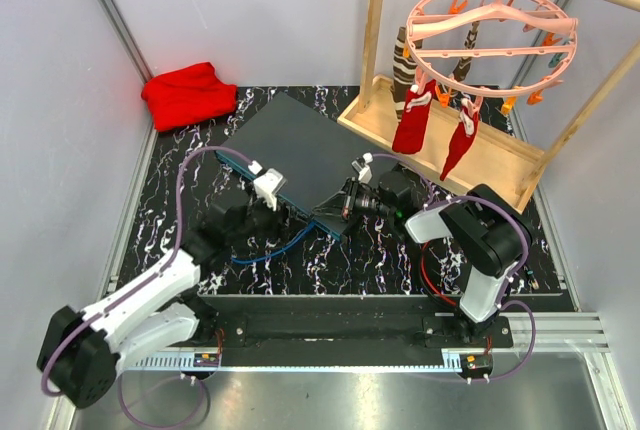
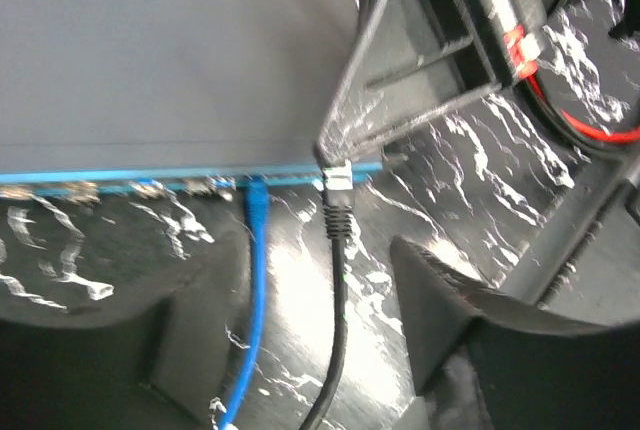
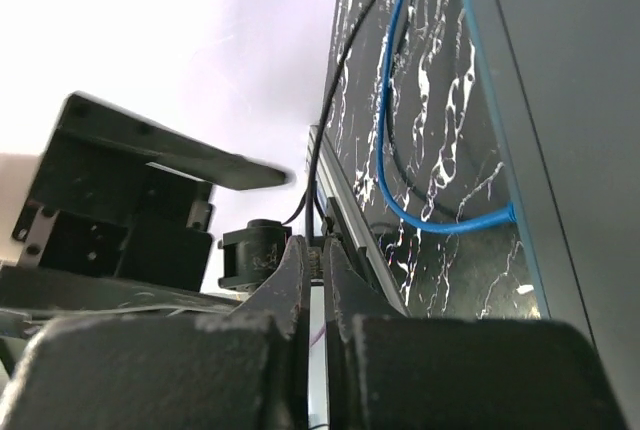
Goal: Insert the plug into the switch port
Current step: Pick up the connector from the center of the board.
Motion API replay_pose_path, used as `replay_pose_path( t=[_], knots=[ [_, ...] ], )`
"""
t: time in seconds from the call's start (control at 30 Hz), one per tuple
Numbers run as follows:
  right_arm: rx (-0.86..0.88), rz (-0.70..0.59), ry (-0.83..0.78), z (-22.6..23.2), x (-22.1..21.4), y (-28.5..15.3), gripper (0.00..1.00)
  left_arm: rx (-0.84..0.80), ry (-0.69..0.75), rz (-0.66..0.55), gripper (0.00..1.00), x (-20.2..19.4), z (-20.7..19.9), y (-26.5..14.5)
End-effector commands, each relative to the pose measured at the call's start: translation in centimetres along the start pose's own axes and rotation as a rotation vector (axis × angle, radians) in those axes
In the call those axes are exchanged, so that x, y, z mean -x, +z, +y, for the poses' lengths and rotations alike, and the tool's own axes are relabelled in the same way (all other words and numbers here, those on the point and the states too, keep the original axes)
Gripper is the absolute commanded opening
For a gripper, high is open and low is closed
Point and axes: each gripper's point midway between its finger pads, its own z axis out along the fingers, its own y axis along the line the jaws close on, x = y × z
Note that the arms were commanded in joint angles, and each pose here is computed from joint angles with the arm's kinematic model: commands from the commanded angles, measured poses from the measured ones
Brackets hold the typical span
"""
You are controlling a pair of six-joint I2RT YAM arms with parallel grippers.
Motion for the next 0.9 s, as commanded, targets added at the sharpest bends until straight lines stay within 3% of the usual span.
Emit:
replay_pose_path(
  t=[0.0, 0.33, 0.87],
  knots=[
    [0.009, -0.015, 0.025, 1.4, 0.0, -0.3, 0.0, 0.095, 0.199, -0.204, 0.68, 3.8, 0.7, -0.9],
    [-0.052, -0.036, 0.022, 1.7, 0.2, -0.5, 0.0, 0.098, 0.378, -0.177, 0.66, 2.8, -1.2, 0.6],
    [-0.052, -0.039, 0.009, 2.3, 0.0, -0.4, 0.0, 0.138, 0.313, -0.088, 0.49, 0.5, -0.4, 2.5]
  ],
)
